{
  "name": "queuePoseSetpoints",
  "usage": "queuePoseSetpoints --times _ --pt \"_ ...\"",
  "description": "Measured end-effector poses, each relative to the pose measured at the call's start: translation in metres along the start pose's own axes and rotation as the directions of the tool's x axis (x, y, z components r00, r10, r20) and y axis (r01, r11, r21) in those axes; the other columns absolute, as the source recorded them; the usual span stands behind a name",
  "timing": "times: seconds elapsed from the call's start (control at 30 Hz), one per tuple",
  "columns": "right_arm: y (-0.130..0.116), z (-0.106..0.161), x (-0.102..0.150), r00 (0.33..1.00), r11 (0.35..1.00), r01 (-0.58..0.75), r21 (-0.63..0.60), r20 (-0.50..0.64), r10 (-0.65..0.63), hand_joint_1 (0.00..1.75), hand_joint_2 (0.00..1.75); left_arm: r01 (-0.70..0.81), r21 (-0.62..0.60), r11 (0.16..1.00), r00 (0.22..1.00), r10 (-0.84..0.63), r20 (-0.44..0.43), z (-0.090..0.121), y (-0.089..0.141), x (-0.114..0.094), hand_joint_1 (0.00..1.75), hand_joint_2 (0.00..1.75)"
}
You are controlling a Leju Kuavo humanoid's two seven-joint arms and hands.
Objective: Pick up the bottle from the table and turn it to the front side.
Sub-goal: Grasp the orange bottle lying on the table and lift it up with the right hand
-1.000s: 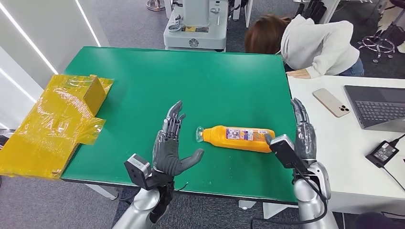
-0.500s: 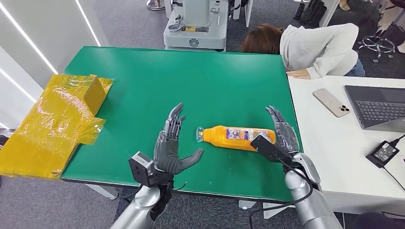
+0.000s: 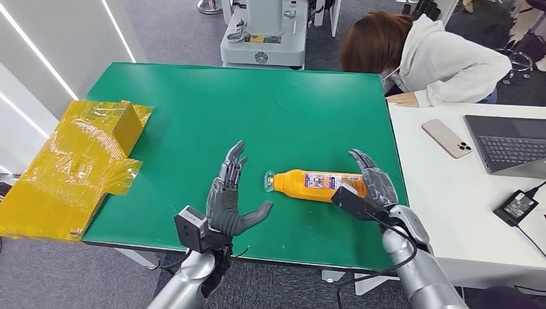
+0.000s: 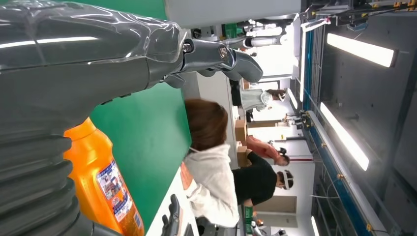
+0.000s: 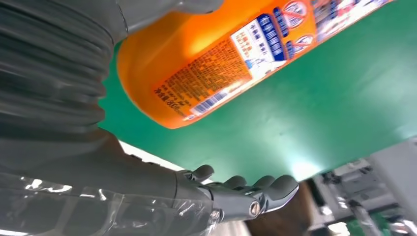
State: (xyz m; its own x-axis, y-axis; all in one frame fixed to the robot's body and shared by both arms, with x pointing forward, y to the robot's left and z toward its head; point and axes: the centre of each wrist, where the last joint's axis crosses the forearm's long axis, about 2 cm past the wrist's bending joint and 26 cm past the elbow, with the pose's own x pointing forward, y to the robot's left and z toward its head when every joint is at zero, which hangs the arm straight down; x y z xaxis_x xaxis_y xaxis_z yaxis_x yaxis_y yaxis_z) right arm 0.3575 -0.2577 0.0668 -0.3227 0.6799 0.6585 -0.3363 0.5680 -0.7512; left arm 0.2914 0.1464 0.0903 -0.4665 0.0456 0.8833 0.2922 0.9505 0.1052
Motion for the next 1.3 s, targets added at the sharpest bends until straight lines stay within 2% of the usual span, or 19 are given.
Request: queuePoseSetpoints --times 0.17,0.4,0.77,1.2,1.3 --pt "-0.01 -0.007 0.005 0.996 0.998 0.019 -0.067 0.085 -0.013 0.0 1.75 0.02 -0.001 1.0 1.0 -0.02 0.0 0.001 0.003 -0.001 0.0 1.75" --pt "-0.024 -0.022 0.016 0.993 0.998 0.0 -0.057 0.117 0.006 0.0 1.75 0.013 -0.011 1.0 1.0 -0.013 0.0 0.001 0.003 -0.001 0.0 1.75" --pt "-0.019 -0.027 0.012 0.999 0.982 -0.037 0.185 0.007 0.036 0.0 1.75 -0.019 -0.034 0.999 1.0 0.019 -0.003 -0.008 0.001 -0.003 0.0 1.75" --pt "-0.018 -0.013 -0.009 0.994 0.951 -0.066 0.302 -0.065 0.089 0.01 1.75 -0.033 -0.038 0.999 0.999 0.032 -0.027 -0.004 0.001 -0.007 0.0 1.75" --pt "-0.018 -0.012 -0.011 0.992 0.946 -0.08 0.314 -0.07 0.107 1.2 1.75 -0.031 -0.033 0.999 0.999 0.03 -0.032 -0.004 0.001 -0.007 0.0 1.75"
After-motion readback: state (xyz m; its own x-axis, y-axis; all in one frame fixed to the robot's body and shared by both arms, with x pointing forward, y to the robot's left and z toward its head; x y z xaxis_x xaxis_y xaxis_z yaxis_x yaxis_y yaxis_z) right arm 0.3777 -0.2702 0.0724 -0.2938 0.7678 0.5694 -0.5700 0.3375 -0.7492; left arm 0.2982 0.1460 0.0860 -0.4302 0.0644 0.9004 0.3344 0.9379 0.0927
